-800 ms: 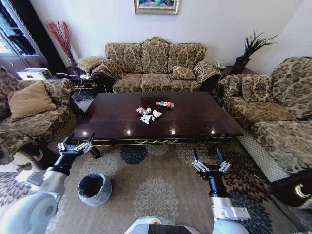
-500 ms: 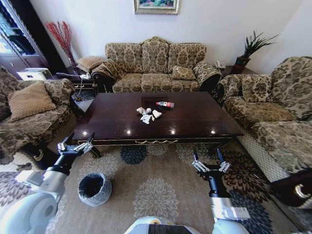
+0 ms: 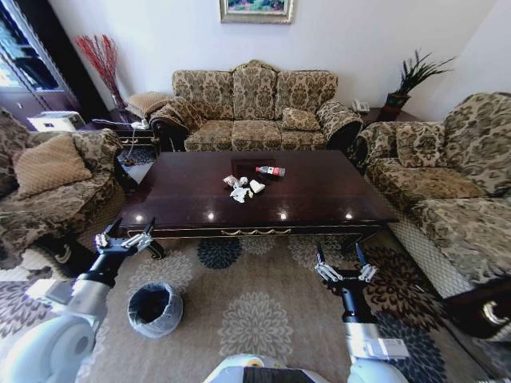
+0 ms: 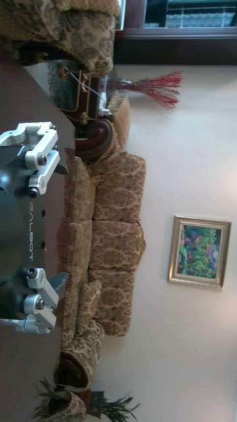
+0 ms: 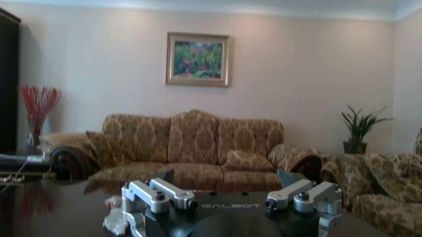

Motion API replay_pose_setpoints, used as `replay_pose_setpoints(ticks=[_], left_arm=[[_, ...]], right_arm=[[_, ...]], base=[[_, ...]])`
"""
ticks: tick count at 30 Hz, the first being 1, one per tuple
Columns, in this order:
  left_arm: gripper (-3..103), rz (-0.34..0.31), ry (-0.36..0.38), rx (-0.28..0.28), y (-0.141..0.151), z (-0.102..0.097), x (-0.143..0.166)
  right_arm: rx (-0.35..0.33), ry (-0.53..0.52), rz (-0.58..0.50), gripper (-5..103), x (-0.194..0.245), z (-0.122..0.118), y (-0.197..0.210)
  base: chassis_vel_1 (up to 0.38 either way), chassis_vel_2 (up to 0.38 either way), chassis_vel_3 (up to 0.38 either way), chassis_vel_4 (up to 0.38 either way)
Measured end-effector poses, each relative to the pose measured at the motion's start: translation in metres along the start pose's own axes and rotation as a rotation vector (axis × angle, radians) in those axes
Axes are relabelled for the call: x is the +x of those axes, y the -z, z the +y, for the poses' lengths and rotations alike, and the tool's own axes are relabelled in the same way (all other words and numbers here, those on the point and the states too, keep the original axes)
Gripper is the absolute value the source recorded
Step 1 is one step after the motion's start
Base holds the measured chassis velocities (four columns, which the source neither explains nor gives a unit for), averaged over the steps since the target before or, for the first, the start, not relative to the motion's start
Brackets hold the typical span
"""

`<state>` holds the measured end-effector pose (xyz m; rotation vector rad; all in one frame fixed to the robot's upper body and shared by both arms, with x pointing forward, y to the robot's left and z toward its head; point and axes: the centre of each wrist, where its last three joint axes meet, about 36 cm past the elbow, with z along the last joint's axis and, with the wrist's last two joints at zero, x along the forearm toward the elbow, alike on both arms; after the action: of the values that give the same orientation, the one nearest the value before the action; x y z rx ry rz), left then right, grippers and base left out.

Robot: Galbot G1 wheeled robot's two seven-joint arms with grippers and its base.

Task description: Move to the front of the table and place the trash on the table into the trash bin.

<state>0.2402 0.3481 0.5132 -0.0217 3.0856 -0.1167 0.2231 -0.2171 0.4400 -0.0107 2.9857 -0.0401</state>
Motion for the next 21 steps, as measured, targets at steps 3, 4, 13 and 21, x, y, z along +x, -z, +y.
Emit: replay_pose_setpoints(ticks=[3,4,13,21], left_arm=[[100,0.021,0.017,0.002,-0.015,-0.017,0.003],[100,0.029,0.023,0.003,-0.02,-0.024,0.005],[100,0.065,0.061,0.01,-0.052,-0.089,0.014],[100,-0.05,-0.043,0.076,-0.03,-0.088,0.007]], right_arm=[[0.004,-0.005,0.071,100,-0.006,-0.002,-0.002],[0.004,-0.006,0.101,100,-0.008,-0.003,-0.004],[-0.018,-0.011,0.255,100,-0.019,-0.008,-0.009],[-0.027,0.035,0.142,100,-0.022,-0.006,0.015]], base=[[0.0,0.0,0.0,0.0],[0.0,0.0,0.0,0.0],[0.0,0.0,0.0,0.0],[0.0,0.0,0.0,0.0]])
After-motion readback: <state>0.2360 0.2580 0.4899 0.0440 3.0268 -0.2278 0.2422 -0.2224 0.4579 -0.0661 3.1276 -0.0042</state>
